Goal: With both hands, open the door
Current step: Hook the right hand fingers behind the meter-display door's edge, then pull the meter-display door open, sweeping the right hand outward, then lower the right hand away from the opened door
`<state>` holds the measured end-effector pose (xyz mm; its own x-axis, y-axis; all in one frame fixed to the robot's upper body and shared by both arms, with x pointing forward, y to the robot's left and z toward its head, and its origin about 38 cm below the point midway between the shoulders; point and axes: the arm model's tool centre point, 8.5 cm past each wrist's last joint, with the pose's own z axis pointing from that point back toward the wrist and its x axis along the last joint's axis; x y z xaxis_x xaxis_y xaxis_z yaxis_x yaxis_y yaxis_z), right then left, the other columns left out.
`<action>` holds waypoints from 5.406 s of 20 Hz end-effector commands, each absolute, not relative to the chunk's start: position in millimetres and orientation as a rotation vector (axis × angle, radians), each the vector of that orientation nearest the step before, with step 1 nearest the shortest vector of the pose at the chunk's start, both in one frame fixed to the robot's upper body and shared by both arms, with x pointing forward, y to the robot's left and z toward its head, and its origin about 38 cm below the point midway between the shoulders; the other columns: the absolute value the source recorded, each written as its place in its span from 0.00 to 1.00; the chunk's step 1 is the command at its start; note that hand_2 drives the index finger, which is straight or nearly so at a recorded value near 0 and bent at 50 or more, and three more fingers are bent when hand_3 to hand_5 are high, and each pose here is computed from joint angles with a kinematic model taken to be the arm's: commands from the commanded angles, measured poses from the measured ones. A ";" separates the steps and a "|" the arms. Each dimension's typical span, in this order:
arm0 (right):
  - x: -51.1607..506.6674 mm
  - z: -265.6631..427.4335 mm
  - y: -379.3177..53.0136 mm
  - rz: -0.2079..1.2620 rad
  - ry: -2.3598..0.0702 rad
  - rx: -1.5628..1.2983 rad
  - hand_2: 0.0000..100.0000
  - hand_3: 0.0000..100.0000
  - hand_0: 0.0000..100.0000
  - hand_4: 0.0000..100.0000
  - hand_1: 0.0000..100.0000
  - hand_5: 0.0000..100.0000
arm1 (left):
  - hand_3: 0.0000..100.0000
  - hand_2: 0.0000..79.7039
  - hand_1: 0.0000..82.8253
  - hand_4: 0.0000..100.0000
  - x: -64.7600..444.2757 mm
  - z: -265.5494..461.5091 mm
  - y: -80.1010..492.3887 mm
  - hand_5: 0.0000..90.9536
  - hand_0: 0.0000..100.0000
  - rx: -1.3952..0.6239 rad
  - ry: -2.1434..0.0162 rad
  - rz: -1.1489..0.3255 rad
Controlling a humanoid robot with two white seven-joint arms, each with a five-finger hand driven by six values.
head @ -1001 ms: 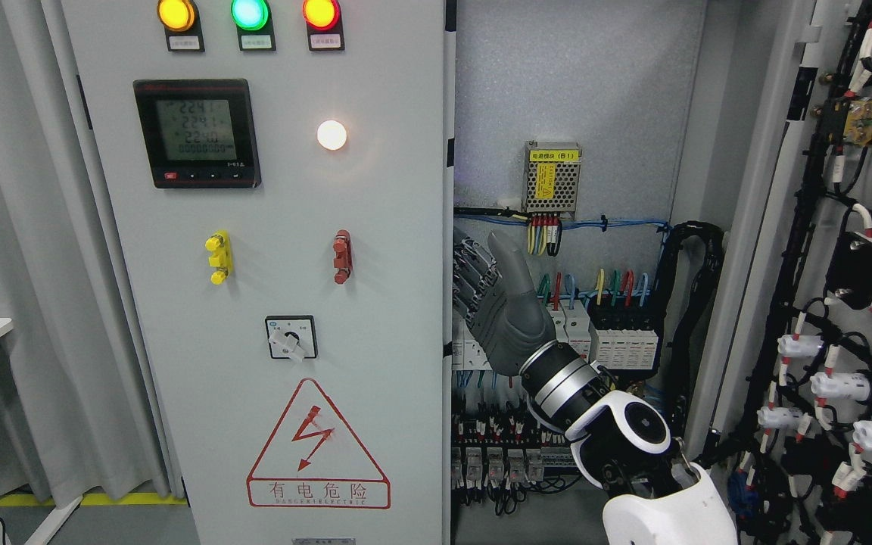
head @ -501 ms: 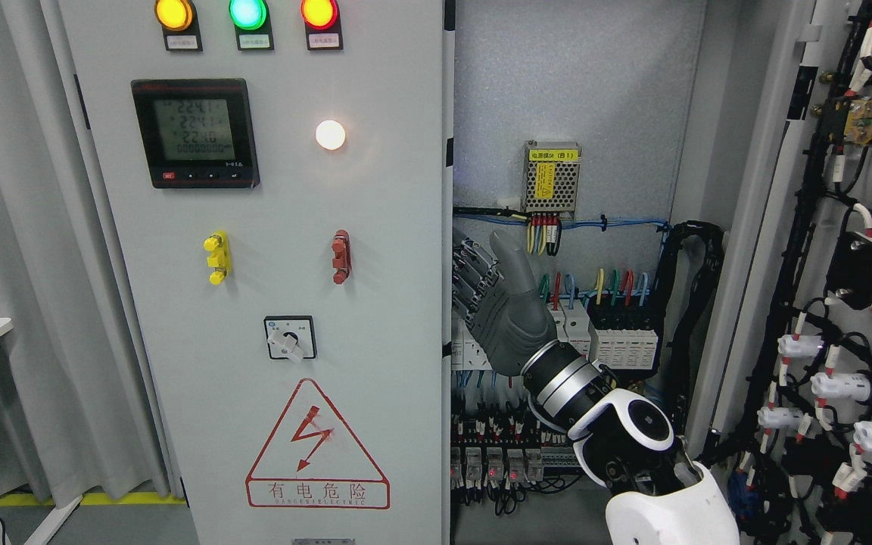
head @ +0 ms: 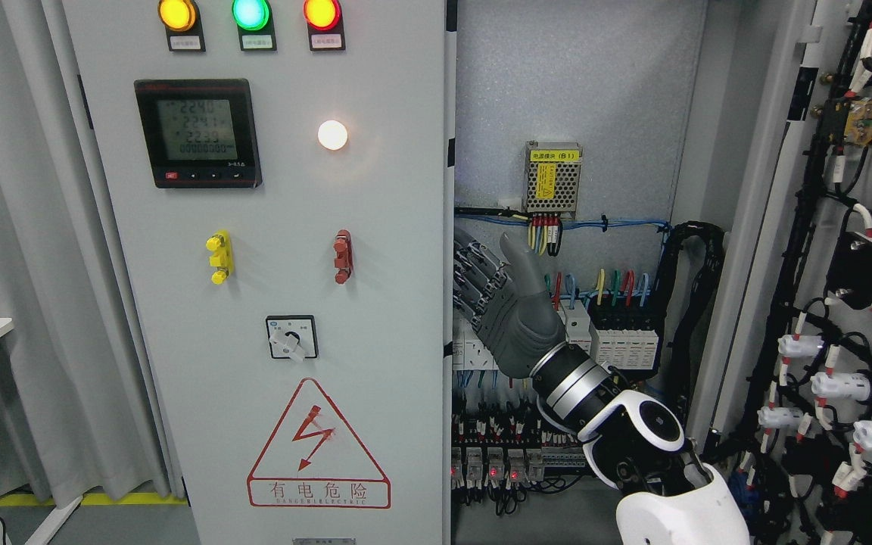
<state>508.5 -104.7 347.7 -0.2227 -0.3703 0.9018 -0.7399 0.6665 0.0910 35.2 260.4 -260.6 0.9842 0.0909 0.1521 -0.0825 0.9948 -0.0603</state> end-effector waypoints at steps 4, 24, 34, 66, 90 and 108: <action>508.8 347.8 -114.2 0.446 -1.841 0.894 0.00 0.00 0.22 0.00 0.00 0.00 | 0.03 0.03 0.00 0.04 39.4 -260.1 266.3 0.00 0.29 -0.045 -0.168 0.087; 504.1 345.3 -111.8 0.483 -1.823 0.970 0.00 0.00 0.22 0.00 0.00 0.00 | 0.03 0.03 0.00 0.03 39.4 -260.1 266.3 0.00 0.29 -0.045 -0.168 0.087; 504.3 346.3 -120.8 0.463 -1.839 0.973 0.00 0.00 0.22 0.00 0.00 0.00 | 0.03 0.03 0.00 0.03 39.4 -260.0 267.3 0.00 0.29 -0.043 -0.168 0.087; 439.6 309.1 -26.8 0.739 -1.703 1.153 0.00 0.00 0.22 0.00 0.00 0.00 | 0.03 0.03 0.00 0.03 39.9 -260.1 266.2 0.00 0.29 -0.046 -0.170 0.086; 359.1 295.9 49.8 0.965 -1.567 1.444 0.00 0.00 0.22 0.00 0.00 0.00 | 0.03 0.03 0.00 0.03 41.0 -260.2 265.3 0.00 0.29 -0.047 -0.172 0.086; 344.3 293.4 62.4 1.002 -1.499 1.510 0.00 0.00 0.22 0.00 0.00 0.00 | 0.03 0.03 0.00 0.03 41.0 -260.1 266.2 0.00 0.29 -0.045 -0.172 0.086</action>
<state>357.1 52.4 294.9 -0.0202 -0.4088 0.9124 -0.9991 0.0412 -0.0037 35.2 260.6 -260.6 0.9840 0.0920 0.1528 -0.0839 0.9948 -0.0586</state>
